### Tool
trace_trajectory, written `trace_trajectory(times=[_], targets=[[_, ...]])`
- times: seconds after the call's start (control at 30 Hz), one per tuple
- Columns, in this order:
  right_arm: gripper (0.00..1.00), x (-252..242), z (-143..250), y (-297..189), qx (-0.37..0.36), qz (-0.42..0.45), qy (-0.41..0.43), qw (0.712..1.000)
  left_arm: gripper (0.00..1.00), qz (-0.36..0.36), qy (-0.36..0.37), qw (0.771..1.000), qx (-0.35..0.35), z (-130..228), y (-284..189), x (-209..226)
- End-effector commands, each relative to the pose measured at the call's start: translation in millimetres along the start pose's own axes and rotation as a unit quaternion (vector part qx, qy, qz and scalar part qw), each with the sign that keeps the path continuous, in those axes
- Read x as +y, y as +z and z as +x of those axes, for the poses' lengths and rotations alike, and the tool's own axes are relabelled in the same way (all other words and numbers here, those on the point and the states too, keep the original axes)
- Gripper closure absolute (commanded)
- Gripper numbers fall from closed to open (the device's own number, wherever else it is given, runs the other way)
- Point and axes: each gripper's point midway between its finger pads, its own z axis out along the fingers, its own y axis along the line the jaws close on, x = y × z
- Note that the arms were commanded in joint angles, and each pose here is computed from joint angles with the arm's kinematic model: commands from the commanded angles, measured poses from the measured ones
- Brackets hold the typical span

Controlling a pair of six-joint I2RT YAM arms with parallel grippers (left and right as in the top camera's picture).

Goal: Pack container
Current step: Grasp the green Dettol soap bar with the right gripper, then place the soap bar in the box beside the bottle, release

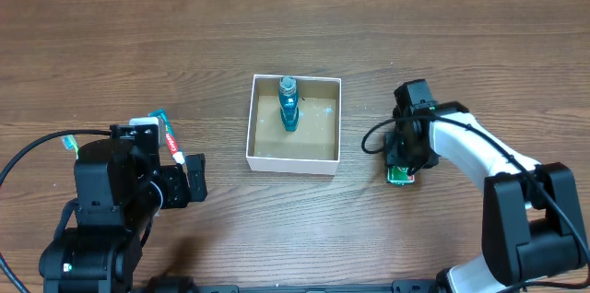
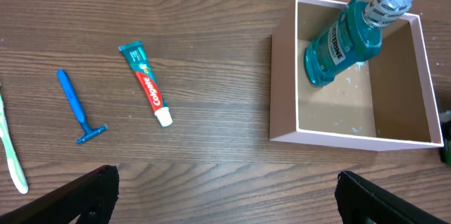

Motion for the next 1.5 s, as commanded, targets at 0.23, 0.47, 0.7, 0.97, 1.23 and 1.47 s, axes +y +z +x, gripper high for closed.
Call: trace_trajectory(times=[0.23, 0.47, 0.7, 0.97, 1.23, 1.47], targets=[[0.91, 90, -65, -190, -0.206, -0.087, -0.061, 0.973, 0.0, -0.005, 0.005, 1.0, -0.014, -8, -7, 2], [0.95, 172, -66, -199, -0.237, -0.156, -0.059, 0.957, 0.0, -0.006, 0.005, 1.0, -0.007, -4, -6, 2], [0.95, 186, -78, -145, -0.196, -0.134, -0.064, 0.969, 0.0, -0.006, 0.004, 1.0, -0.005, -3, -7, 2], [0.95, 192, -88, -110, -0.178, -0.122, -0.062, 0.975, 0.0, -0.006, 0.005, 1.0, -0.004, -3, -6, 2], [0.95, 185, -92, -95, -0.174, -0.094, -0.045, 0.979, 0.0, -0.006, 0.004, 1.0, -0.003, -3, -6, 2], [0.95, 179, -95, -80, -0.169, -0.07, -0.04, 0.982, 0.0, -0.006, 0.004, 1.0, -0.003, -3, -6, 2]])
